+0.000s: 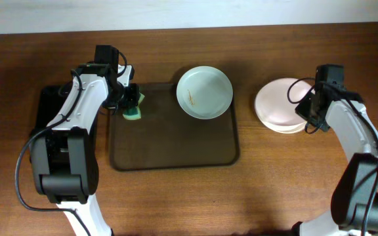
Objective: Clean dirty plates on tray and stack at the side
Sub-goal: 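Lift the plate with the right gripper and stack it on the first plate, then grip the top white plate with the right gripper and pull it to center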
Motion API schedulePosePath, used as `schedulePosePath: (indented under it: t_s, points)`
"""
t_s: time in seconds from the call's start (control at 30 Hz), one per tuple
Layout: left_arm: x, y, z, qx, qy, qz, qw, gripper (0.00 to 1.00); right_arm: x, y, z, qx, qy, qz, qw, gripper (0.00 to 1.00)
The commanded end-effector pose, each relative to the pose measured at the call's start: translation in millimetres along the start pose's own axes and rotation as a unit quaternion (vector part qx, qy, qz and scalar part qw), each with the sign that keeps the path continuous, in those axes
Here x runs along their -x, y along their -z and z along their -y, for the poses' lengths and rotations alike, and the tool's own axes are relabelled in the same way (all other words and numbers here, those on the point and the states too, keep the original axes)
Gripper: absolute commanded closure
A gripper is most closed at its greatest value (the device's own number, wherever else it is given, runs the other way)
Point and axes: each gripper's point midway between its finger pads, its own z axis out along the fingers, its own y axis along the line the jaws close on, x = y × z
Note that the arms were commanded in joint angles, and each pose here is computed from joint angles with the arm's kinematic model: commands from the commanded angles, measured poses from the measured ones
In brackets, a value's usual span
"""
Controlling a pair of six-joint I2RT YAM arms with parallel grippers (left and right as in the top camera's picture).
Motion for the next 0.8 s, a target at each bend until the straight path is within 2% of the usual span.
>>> schedulePosePath:
  t_s: [0.0,0.03,0.07,0.17,0.23,0.27,0.33,0.37,0.4,0.5,0.6,0.63,0.77]
  points:
    - [8,4,1,-0.007,-0.007,0.01,1.0,0.99,-7,-12,5,-0.012,0.001,-0.016,1.0,0.65]
    - [8,4,1,-0.007,-0.007,0.01,1.0,1.0,-6,-12,4,-0.01,0.0,-0.013,1.0,0.29]
    - [8,4,1,-0.007,-0.007,0.01,1.0,0.99,-4,-11,3,-0.008,0.0,-0.011,1.0,0.23]
    - [8,4,1,-0.008,-0.007,0.011,1.0,1.0,2,16,-39,0.065,0.085,-0.016,0.994,0.23]
    - [9,4,1,-0.008,-0.007,0.012,1.0,1.0,-5,57,-97,0.131,0.146,-0.004,0.98,0.24]
    - [9,4,1,-0.008,-0.007,0.012,1.0,0.99,-24,70,-131,0.181,0.162,-0.014,0.97,0.29]
    - [9,4,2,-0.008,-0.009,0.014,1.0,0.99,-65,70,-177,0.202,0.155,-0.033,0.966,0.42]
    - [9,4,2,-0.008,-0.009,0.014,1.0,1.0,-89,56,-194,0.197,0.154,-0.052,0.967,0.43]
    - [9,4,2,-0.008,-0.009,0.014,1.0,1.0,-102,45,-200,0.191,0.157,-0.065,0.967,0.43]
    - [11,3,2,-0.008,-0.009,0.017,1.0,1.0,-140,14,-219,0.179,0.168,-0.093,0.965,0.55]
    - [11,3,2,-0.008,-0.009,0.017,1.0,0.99,-146,5,-218,0.173,0.169,-0.102,0.965,0.82]
    - [11,3,2,-0.008,-0.009,0.017,1.0,1.0,-150,7,-221,0.175,0.174,-0.104,0.963,0.94]
    - [11,3,2,-0.008,-0.009,0.017,1.0,0.99,-184,17,-230,0.176,0.213,-0.114,0.954,0.96]
